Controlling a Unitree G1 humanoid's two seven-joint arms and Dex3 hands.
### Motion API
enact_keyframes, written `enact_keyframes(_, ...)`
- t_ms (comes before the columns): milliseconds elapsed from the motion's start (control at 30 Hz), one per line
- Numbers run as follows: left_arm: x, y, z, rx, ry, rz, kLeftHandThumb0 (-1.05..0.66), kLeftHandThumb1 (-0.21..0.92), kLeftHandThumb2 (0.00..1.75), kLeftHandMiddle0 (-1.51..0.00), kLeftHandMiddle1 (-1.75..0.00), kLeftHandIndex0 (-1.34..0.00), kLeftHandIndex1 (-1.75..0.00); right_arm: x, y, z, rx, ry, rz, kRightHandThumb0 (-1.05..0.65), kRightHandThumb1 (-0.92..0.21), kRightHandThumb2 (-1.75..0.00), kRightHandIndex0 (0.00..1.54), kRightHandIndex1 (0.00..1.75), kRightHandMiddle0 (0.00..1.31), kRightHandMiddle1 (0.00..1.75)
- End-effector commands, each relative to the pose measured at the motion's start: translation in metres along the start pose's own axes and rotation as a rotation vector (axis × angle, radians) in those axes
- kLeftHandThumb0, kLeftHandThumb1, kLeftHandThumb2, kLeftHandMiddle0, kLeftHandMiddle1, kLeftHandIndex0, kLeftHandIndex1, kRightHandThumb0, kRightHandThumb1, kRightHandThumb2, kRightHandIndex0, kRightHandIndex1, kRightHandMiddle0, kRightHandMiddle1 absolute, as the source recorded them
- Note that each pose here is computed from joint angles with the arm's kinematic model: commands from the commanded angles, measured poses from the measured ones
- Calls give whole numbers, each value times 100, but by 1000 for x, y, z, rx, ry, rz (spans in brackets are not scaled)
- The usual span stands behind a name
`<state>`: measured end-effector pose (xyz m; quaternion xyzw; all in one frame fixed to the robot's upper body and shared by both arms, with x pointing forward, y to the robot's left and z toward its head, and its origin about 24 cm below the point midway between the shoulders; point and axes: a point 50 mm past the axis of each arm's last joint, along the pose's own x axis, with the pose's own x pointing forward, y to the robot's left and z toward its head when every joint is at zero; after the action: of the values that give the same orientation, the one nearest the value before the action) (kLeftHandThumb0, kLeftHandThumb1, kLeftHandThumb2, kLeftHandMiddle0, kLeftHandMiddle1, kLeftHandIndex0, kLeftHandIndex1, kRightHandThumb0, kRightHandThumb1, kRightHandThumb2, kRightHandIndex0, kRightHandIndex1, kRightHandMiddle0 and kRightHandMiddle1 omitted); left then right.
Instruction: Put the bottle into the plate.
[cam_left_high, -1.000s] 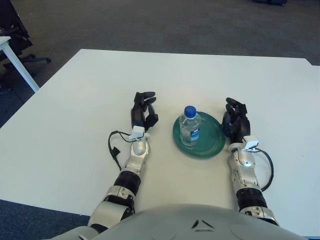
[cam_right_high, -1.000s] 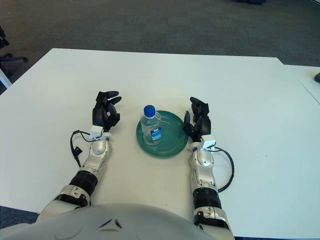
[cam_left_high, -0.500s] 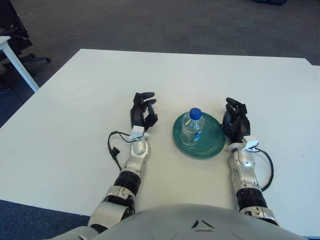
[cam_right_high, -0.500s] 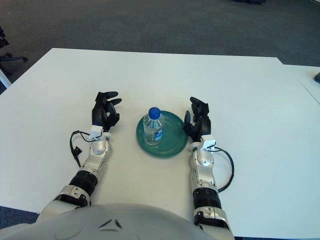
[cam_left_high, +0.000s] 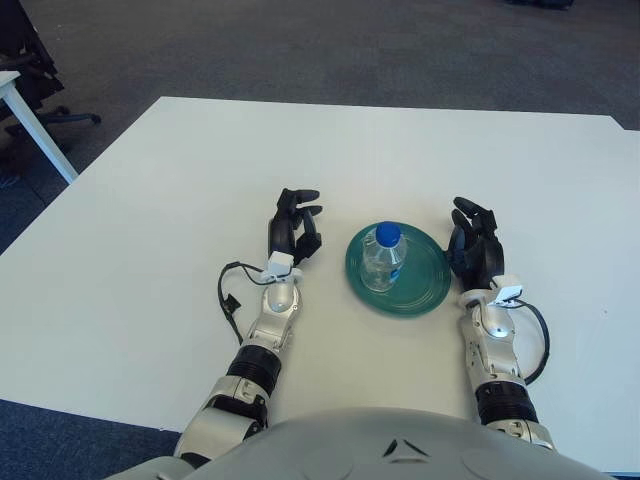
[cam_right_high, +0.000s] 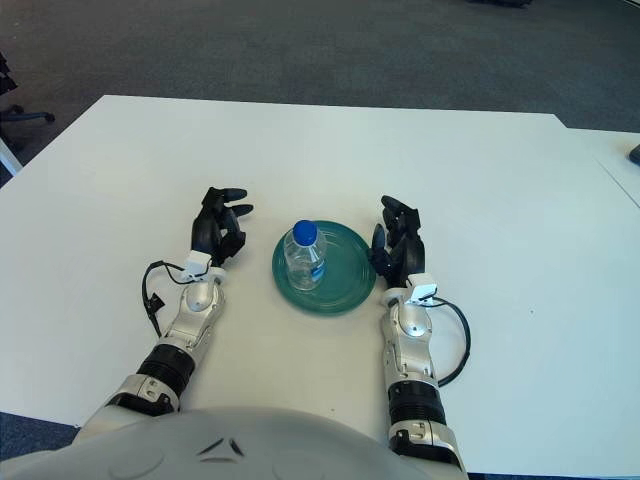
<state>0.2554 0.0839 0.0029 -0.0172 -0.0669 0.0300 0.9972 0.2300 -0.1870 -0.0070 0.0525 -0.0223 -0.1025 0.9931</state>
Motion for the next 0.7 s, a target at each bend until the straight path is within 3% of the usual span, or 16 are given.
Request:
enact_keyframes(0, -22, -12, -17, -10, 145, -29, -62, 92, 93, -57, -86, -39, -115, -24, -10, -27, 11, 158, -36, -50, -86, -72, 45, 39, 0, 91)
enact_keyframes(667, -23, -2, -11, -4, 305, -85, -58, 92, 88, -53, -72, -31, -107, -26, -5, -21, 14, 102, -10, -44, -79, -84, 39, 45, 0, 88)
